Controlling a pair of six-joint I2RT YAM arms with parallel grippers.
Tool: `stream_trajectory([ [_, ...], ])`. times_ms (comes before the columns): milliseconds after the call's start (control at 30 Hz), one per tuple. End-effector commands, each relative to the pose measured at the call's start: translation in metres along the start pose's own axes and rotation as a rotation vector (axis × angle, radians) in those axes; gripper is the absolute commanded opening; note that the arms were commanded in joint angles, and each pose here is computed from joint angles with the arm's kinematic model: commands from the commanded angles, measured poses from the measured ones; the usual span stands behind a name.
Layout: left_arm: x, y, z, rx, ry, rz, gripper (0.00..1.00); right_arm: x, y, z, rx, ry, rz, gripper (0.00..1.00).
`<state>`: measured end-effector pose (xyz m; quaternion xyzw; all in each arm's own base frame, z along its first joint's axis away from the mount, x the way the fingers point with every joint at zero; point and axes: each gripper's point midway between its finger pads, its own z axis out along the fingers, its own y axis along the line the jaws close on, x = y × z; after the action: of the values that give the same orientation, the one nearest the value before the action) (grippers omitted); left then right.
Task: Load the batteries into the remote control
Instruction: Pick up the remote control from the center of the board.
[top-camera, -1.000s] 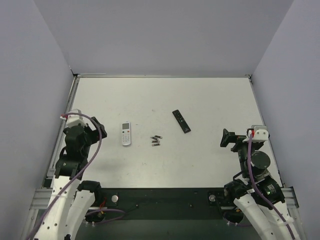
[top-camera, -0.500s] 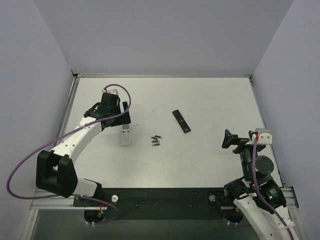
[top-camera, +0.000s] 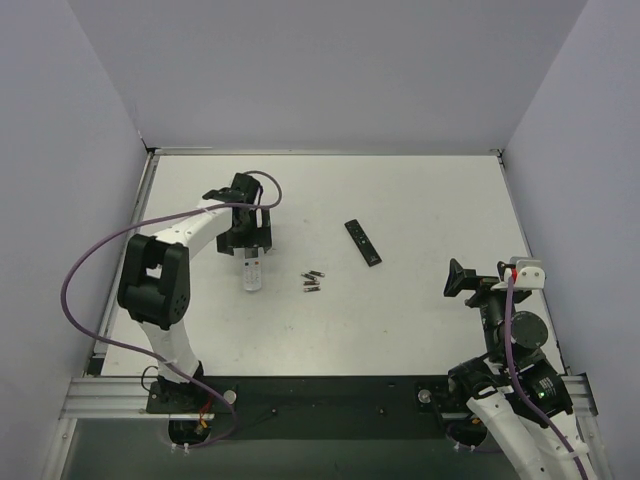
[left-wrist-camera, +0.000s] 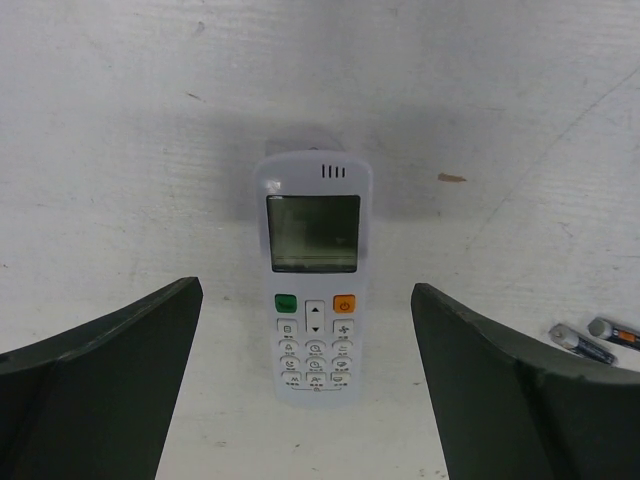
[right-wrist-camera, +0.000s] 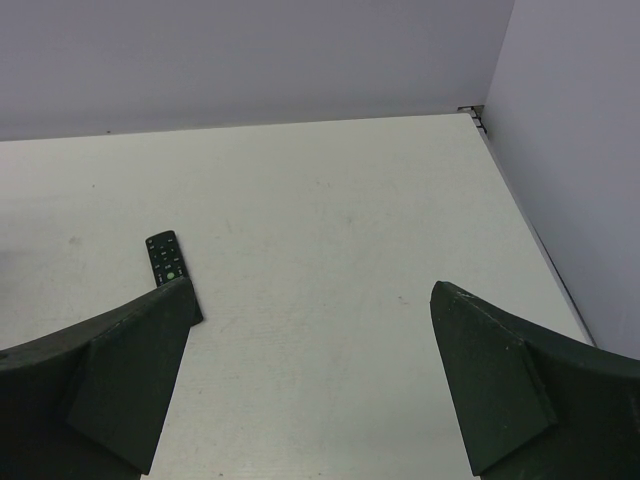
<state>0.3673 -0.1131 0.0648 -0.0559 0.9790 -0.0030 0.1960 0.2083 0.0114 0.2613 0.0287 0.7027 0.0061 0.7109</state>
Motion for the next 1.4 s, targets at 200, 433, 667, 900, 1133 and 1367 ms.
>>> stream_trajectory([
  [200,0.008,-0.009,0.018,-0.006,0.064,-0.002,0.98,-0.01,-0.002,0.0,0.008,-0.048,0.018,1.0],
  [433,0.017,-0.005,0.028,-0.045,0.079,-0.014,0.89,-0.011,-0.002,-0.001,0.01,-0.052,0.021,1.0],
  [667,0.016,-0.005,0.03,-0.055,0.063,-0.026,0.8,-0.012,-0.003,-0.002,0.013,-0.054,0.021,1.0],
  [900,0.027,0.002,0.038,-0.086,0.091,-0.011,0.75,-0.012,-0.001,-0.002,0.003,-0.055,0.024,1.0],
  [1133,0.033,0.002,0.045,-0.085,0.109,-0.006,0.67,-0.014,-0.001,-0.003,-0.001,-0.055,0.033,1.0],
  [1367,0.03,-0.009,0.038,-0.006,0.084,-0.018,0.5,-0.012,0.009,0.0,-0.034,0.002,0.047,1.0],
])
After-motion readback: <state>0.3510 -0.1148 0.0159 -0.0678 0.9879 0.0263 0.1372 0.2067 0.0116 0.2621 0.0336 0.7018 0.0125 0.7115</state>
